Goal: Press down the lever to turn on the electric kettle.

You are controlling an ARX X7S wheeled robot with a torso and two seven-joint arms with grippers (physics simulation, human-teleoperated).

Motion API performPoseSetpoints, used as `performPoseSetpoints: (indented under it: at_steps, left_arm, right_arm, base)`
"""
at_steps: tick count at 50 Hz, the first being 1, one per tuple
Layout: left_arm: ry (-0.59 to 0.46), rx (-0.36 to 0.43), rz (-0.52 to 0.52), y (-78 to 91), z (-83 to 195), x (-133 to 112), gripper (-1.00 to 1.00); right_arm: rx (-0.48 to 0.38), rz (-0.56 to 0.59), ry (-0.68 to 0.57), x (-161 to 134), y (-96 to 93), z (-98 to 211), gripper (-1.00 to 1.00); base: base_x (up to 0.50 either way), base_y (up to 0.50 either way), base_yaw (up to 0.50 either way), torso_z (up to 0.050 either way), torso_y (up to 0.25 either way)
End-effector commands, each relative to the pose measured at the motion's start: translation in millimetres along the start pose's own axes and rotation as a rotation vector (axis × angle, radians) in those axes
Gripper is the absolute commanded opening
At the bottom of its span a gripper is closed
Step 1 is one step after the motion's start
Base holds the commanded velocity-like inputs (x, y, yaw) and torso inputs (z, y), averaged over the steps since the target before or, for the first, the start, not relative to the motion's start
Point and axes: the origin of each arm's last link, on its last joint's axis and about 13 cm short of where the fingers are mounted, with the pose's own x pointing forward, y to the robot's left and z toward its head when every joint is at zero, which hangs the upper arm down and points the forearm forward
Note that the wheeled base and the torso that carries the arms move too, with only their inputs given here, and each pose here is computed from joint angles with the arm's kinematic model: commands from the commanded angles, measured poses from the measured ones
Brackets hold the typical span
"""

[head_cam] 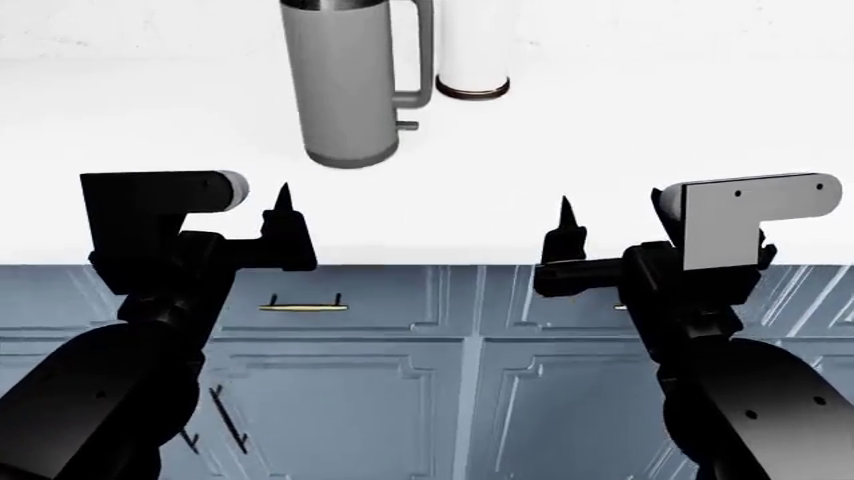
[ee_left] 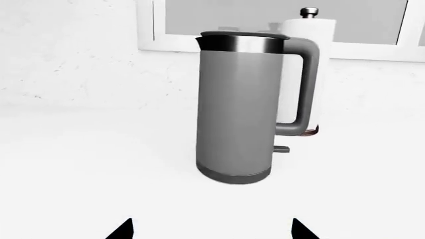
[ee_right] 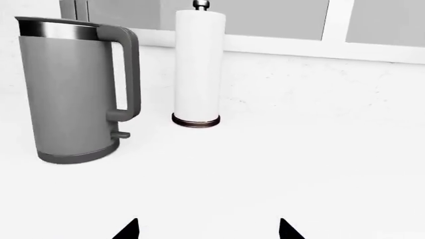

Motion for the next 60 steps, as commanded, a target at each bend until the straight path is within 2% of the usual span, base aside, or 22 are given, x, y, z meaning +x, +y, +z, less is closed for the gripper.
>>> performPoseSetpoints:
  at_steps: [1, 13, 26, 40, 55, 56, 60]
  left_arm:
    - [-0.005, 0.003, -0.003, -0.7, 0.5, -0.2, 1.00]
    - [-0.010, 0.003, -0.005, -0.5, 0.9, -0.7, 1.00]
    - [-0.011, 0.004, -0.001, 0.2, 1.2, -1.0, 1.00]
    - [-0.008, 0.001, -0.002, -1.0, 1.6, 1.2, 1.00]
    - [-0.007, 0.001, -0.002, -0.7, 1.4, 0.0, 1.00]
    - [-0.007, 0.001, -0.003, -0.6, 1.3, -0.2, 1.00]
    - [-0.006, 0.001, -0.003, -0.1, 1.1, -0.9, 1.00]
  right_arm:
    - [0.008, -0.001, 0.007, 0.3, -0.9, -0.4, 1.00]
    - [0.012, 0.002, 0.001, 0.1, -0.6, -0.8, 1.00]
    - [0.016, -0.005, 0.002, -0.8, -0.9, -1.4, 1.00]
    - [0.024, -0.004, 0.002, 0.7, -1.5, -1.0, 1.00]
    - [0.020, 0.001, 0.019, -1.0, -0.3, 0.2, 1.00]
    - [0.021, 0.003, 0.022, -1.1, -0.1, 0.3, -1.00]
    - [0.027, 0.014, 0.029, -1.6, 0.4, 1.0, -1.00]
  base:
    - [0.34, 0.00, 0.00, 0.000, 0.000]
    - [0.43, 0.02, 0.00, 0.000, 0.000]
    - [0.45, 0.32, 0.00, 0.000, 0.000]
    - [0.50, 0.02, 0.00, 0.000, 0.001]
    - [0.00, 0.00, 0.00, 0.000, 0.000]
    - [0.00, 0.00, 0.00, 0.000, 0.000]
    - [0.00, 0.00, 0.00, 0.000, 0.000]
